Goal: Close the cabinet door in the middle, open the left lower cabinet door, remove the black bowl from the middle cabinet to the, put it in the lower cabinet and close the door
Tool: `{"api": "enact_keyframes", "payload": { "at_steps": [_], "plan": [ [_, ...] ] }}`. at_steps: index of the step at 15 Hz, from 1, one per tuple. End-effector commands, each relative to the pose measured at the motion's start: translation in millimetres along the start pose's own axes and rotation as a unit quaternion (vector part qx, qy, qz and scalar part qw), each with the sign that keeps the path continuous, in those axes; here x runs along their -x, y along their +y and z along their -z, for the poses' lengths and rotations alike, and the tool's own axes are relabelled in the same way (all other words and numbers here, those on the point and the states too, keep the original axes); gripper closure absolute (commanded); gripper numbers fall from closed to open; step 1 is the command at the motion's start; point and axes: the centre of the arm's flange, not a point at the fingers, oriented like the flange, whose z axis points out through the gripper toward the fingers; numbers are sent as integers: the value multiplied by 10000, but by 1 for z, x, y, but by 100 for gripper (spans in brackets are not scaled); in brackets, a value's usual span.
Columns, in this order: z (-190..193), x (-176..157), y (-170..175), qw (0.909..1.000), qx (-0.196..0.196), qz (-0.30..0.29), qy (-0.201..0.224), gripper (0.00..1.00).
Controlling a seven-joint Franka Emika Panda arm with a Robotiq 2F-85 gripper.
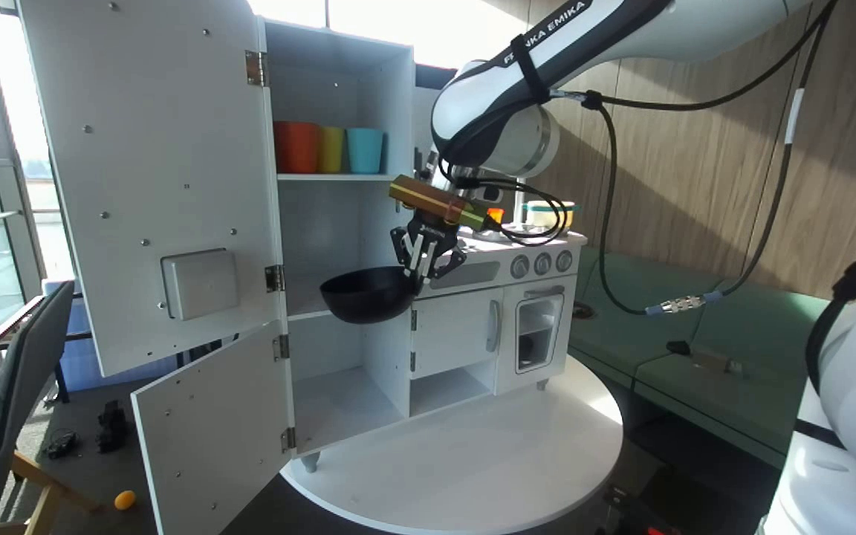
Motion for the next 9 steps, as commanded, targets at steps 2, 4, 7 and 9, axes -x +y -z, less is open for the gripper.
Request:
{"api": "enact_keyframes", "payload": {
  "at_steps": [2,4,7,9],
  "plan": [
    [3,25,28,9988,-62,373,-304,87],
    [-9,42,48,9974,-35,517,-510,87],
    [-40,55,62,9940,57,670,-868,87],
    [-60,61,71,9921,123,681,-1044,87]
  ]
}}
